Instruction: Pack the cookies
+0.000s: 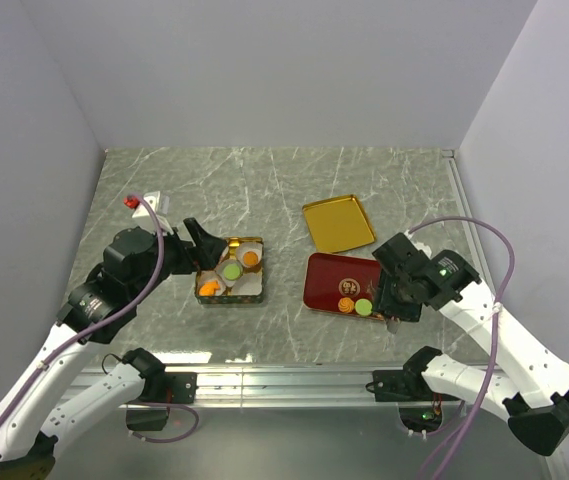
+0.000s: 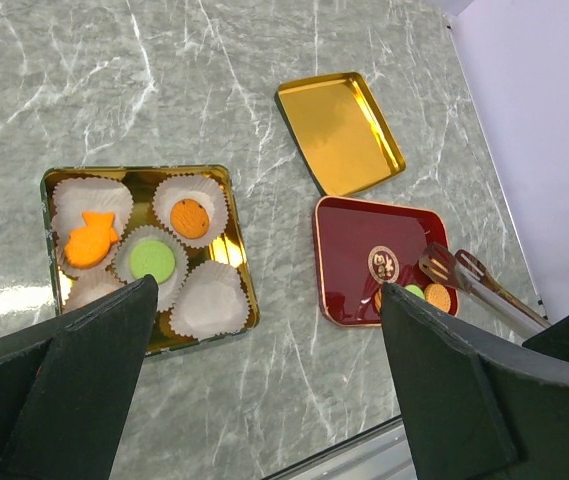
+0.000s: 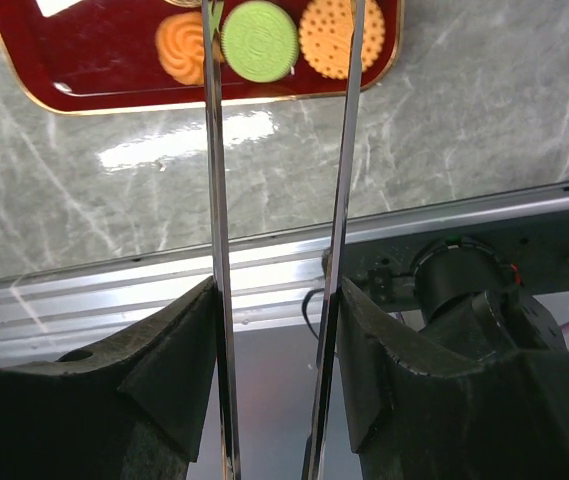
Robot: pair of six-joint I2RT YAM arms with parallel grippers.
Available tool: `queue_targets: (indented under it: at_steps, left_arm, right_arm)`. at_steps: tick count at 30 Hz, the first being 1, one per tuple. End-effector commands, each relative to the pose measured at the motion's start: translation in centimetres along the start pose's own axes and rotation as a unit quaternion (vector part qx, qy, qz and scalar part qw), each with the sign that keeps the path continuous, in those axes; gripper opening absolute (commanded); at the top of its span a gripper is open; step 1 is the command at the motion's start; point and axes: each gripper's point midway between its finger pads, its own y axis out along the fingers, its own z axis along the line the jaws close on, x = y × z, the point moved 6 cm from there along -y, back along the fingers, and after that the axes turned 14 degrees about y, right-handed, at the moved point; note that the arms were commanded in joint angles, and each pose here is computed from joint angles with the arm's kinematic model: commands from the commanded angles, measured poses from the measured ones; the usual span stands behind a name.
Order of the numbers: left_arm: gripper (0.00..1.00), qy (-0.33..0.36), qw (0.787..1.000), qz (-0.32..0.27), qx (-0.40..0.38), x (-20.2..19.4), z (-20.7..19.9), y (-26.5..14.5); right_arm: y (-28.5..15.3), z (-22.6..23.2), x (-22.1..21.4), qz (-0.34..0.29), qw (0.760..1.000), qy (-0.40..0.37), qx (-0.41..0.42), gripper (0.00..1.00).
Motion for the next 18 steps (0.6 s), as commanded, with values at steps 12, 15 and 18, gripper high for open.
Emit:
queue_targets:
  at_steps: [12,15,18]
  left_arm:
    - [1.0,-0.001,1.0,-0.013,-0.003,0.0,0.1,-0.2]
    - [0.99,-0.001,1.0,-0.011,-0.003,-0.2,0.1,0.0]
    - [0.99,-0.001,1.0,-0.012,-0.003,-0.2,0.1,0.0]
  right_arm:
    - [0.9,-3.2,-1.0,0.009,0.998,0.002,-0.068,0.55]
    - [1.0,-3.3,-1.0,0.011,0.998,-0.001,-0.069,0.56]
    - [1.1,-3.4,-1.1,0.013,0.997,-0.002,-0.071,0.56]
